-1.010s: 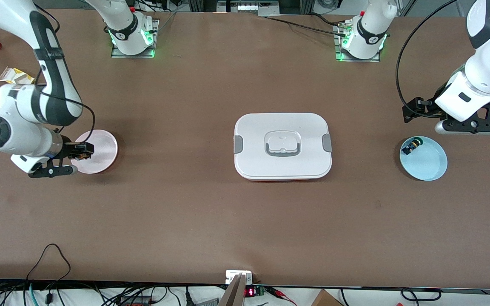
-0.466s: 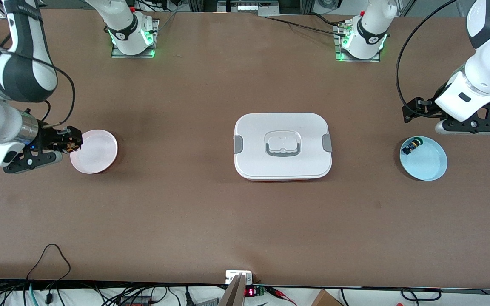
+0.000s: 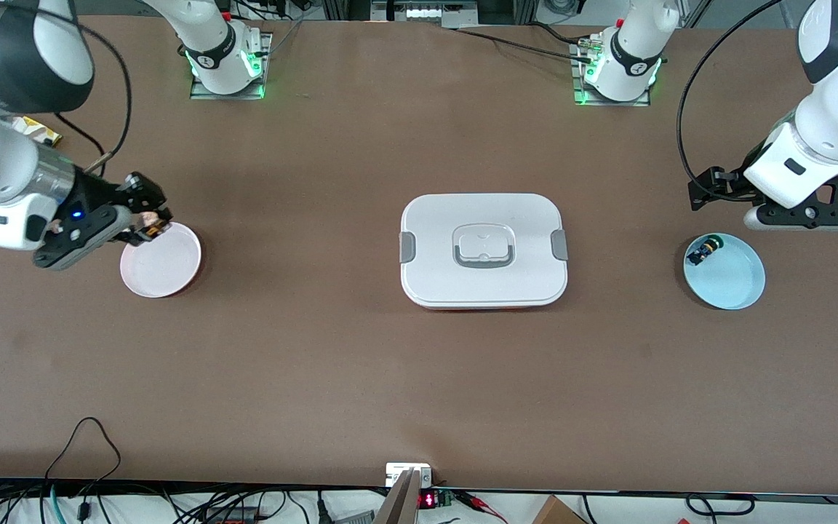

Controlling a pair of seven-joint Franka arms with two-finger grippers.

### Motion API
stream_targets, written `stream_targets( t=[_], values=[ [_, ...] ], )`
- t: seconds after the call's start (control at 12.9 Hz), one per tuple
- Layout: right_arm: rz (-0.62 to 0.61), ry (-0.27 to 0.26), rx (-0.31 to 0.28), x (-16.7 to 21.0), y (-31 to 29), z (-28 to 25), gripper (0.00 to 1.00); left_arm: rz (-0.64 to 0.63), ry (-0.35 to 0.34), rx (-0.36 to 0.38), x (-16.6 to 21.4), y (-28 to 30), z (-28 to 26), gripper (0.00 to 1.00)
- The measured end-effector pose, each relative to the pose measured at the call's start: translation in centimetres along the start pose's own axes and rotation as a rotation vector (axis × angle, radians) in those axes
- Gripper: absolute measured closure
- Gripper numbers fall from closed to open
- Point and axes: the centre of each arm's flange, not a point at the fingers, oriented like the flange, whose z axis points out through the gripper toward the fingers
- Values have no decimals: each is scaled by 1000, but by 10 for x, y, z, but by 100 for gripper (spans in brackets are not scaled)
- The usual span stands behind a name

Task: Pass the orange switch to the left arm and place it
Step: 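Lift the orange switch with the right gripper toward the white box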

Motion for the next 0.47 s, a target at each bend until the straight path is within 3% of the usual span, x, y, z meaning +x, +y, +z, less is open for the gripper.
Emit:
stream_targets(
  t=[0.16,0.47],
  values=[
    [-117,34,56,17,-37,1,28,0,0,0,0,0,0,0],
    [-426,202,187,35,-65,-1,28,0,0,0,0,0,0,0]
  ],
)
